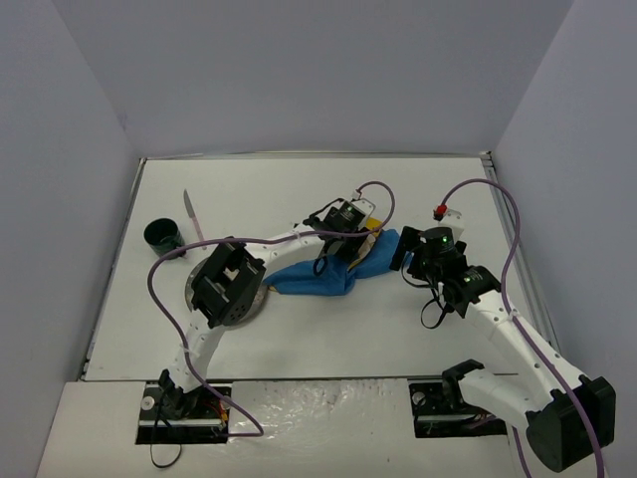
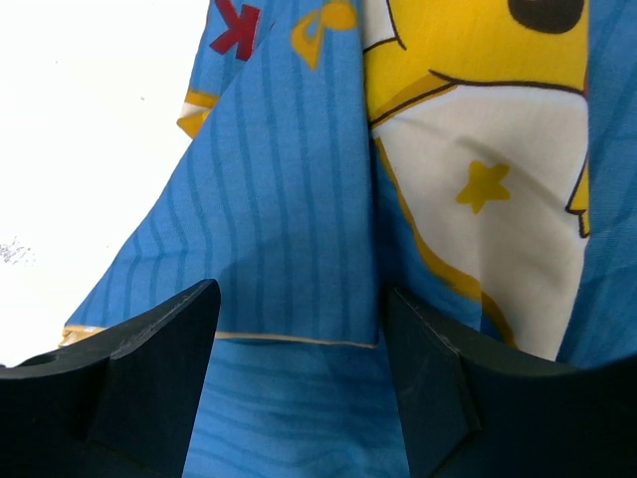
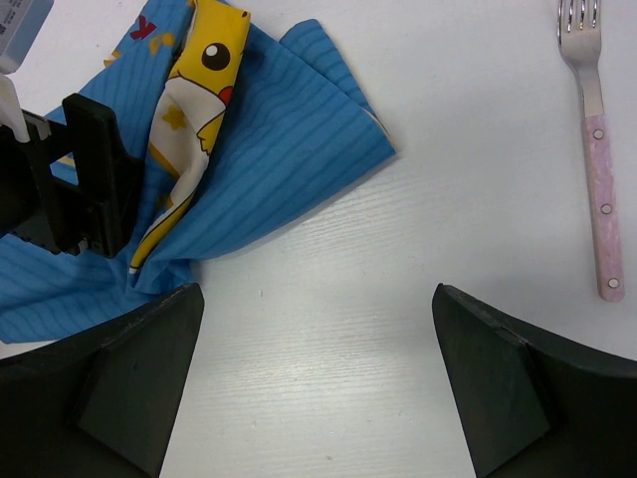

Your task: Set the dinner table for one person

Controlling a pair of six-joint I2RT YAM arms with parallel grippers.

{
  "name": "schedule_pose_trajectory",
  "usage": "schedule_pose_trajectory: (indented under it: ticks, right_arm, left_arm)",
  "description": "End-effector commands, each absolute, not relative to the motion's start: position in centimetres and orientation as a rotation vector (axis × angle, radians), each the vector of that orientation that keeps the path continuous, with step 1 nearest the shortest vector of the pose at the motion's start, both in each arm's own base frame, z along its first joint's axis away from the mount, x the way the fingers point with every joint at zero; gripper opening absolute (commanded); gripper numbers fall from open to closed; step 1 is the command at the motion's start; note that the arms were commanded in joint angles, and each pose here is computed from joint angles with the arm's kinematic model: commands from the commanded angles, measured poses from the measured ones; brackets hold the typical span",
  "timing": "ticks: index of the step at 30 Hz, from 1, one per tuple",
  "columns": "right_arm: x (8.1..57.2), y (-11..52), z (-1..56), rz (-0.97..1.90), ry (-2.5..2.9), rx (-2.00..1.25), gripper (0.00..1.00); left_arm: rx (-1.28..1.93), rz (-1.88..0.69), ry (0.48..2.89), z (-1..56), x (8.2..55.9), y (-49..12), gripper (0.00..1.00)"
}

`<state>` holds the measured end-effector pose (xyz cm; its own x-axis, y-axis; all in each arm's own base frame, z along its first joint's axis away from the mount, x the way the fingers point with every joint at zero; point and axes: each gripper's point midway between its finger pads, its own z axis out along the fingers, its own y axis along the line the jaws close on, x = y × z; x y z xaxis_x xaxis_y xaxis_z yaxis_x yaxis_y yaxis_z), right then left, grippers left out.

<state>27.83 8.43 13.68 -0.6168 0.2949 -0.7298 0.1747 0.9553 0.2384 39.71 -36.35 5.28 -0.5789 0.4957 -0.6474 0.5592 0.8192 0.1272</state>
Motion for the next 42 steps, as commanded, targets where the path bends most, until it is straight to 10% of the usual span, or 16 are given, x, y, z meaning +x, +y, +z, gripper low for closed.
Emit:
schedule_pose_trajectory:
  ticks: [1,10,13,27,42]
  right_arm:
    - [28.4,8.3,14.3,0.193,2.214,0.350,0.96]
    - [28.4,8.2,14.3,0.189,2.214,0.347,0.95]
    - [28.6,8.5,14.5,0.203,2.220,0.335,0.95]
    - [34.2,10.4,16.2,0.202,2.264,0.209,0.93]
    - [38.4,12.7,18.8,0.320,2.255,0.067,0.89]
  left_arm:
    - [0.757,-0.155,2.196,8.9,40.7,-38.5,0.58]
    - [0.748,-0.100,2.198,8.5,41.1,-37.9,0.30]
    - [0.753,-0.074,2.179,10.5,41.3,-37.4,0.01]
    - [0.672,-0.017,2.038,26.9,38.9,-30.7,0.00]
    - [0.524,0.099,2.198,25.2,31.5,-20.2,0.00]
